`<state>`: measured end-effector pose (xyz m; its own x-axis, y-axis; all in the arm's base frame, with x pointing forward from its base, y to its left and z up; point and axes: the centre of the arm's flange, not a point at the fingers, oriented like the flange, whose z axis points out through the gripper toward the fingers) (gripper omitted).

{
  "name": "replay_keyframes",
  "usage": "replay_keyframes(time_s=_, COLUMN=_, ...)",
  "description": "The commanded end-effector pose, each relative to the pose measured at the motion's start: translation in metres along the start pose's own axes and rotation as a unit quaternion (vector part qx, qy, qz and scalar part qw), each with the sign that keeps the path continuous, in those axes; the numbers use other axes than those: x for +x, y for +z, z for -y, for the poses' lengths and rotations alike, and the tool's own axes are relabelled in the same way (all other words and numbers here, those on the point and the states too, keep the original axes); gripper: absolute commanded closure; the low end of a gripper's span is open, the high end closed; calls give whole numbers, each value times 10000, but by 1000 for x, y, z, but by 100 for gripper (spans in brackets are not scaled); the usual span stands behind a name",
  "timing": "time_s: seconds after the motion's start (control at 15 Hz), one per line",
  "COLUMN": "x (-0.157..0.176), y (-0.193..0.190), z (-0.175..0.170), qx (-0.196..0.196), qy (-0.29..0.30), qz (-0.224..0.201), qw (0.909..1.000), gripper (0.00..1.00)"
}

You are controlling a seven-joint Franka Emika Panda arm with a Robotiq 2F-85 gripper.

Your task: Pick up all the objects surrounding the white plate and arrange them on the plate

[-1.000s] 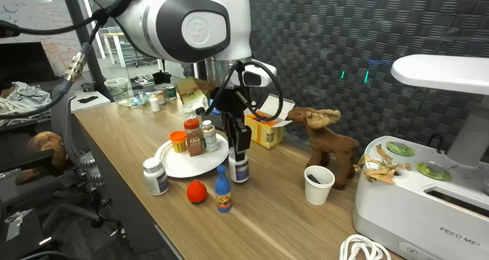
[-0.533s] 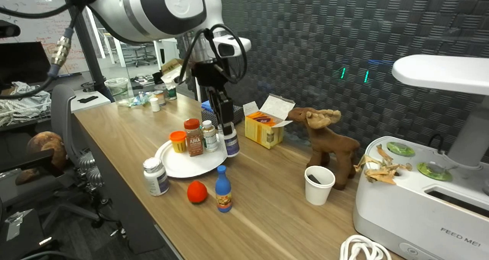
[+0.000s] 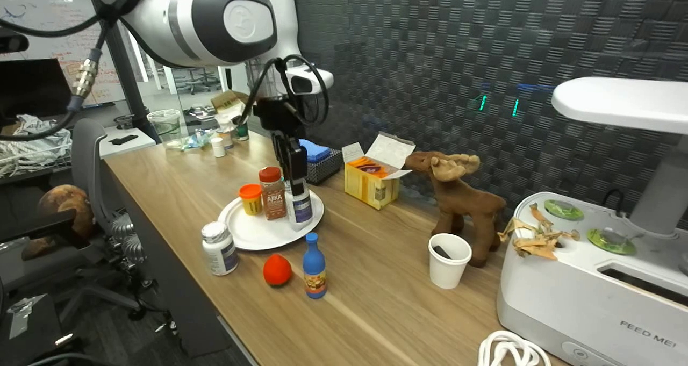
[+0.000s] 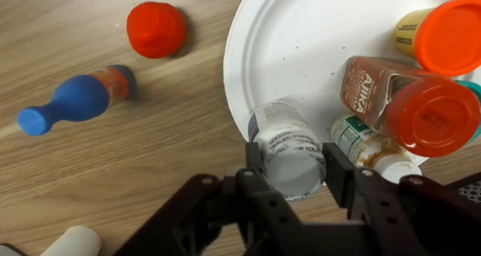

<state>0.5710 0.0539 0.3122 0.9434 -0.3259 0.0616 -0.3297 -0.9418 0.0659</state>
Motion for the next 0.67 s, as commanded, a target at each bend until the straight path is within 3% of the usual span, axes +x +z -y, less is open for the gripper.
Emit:
replay_keyframes(time_s=0.0, x=13, y=7, z=11, qx=266, qy=-192, qz=84, qw=9994, gripper=81)
replay_keyframes(time_s=0.33, x=18, y=19, z=25, qx=471, qy=-459, qz=275, qw=9975, gripper=81)
replay_keyframes(time_s=0.53, x=21, y=21, z=29, qx=391, qy=-573, qz=218, qw=9974, gripper=81)
replay_keyframes(time_s=0.6, x=18, y=19, z=27, qx=372, qy=-588, qz=182, qw=9974, gripper=31)
